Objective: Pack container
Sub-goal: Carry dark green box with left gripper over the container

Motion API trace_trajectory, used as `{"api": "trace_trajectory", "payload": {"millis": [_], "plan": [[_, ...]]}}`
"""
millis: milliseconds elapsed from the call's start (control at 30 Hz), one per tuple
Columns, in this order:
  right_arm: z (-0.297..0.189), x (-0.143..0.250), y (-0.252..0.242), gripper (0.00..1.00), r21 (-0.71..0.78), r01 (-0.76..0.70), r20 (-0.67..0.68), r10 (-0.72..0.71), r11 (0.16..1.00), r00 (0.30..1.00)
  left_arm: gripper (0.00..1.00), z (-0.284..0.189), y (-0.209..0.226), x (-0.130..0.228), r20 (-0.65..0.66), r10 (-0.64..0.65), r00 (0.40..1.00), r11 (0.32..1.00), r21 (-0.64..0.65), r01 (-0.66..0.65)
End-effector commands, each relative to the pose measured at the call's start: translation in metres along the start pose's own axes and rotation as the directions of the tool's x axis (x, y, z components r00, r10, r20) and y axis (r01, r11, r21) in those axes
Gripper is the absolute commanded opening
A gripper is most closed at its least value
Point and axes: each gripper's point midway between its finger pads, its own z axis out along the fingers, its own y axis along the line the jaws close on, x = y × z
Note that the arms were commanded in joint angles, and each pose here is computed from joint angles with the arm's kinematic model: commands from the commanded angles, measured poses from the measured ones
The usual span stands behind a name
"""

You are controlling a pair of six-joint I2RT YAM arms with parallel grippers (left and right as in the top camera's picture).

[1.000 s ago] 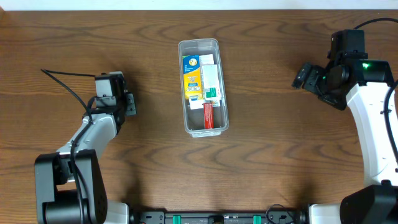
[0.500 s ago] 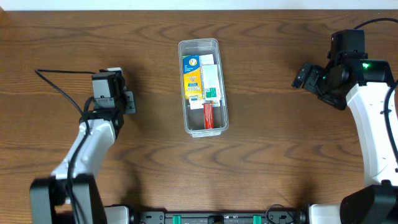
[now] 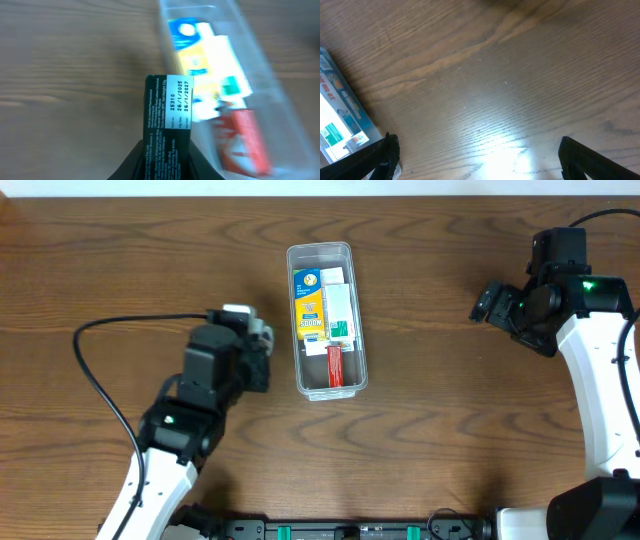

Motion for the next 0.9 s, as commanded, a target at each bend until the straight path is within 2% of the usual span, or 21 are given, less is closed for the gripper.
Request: {"api": "trace_trajectory", "payload": {"millis": [0, 267, 433, 700, 867], "plan": [[-0.003, -0.002, -0.001, 0.99, -0.004, -0.013, 0.010, 0.013, 1.000, 1.000, 0.14, 0.002, -0.023, 0.002, -0.029, -0.106, 0.994, 0.993, 0.056, 0.108], [-0.003, -0.002, -0.001, 0.99, -0.004, -0.013, 0.010, 0.013, 1.000, 1.000, 0.14, 0.044, -0.048, 0.032, -0.160, -0.148, 0.976, 0.985, 0.061, 0.159], [-0.003, -0.002, -0.001, 0.99, -0.004, -0.013, 0.010, 0.013, 1.000, 1.000, 0.14, 0.060, -0.063, 0.033, -0.156, -0.131, 0.979, 0.985, 0.092, 0.146], [-0.003, -0.002, -0.001, 0.99, -0.004, -0.013, 0.010, 0.013, 1.000, 1.000, 0.15, 0.057, -0.076, 0.036, -0.162, -0.115, 0.980, 0.983, 0.122, 0.135], [-0.003, -0.002, -0.001, 0.99, -0.004, -0.013, 0.010, 0.013, 1.000, 1.000, 0.15, 0.041, -0.086, 0.022, -0.113, -0.110, 0.988, 0.978, 0.166, 0.127]]}}
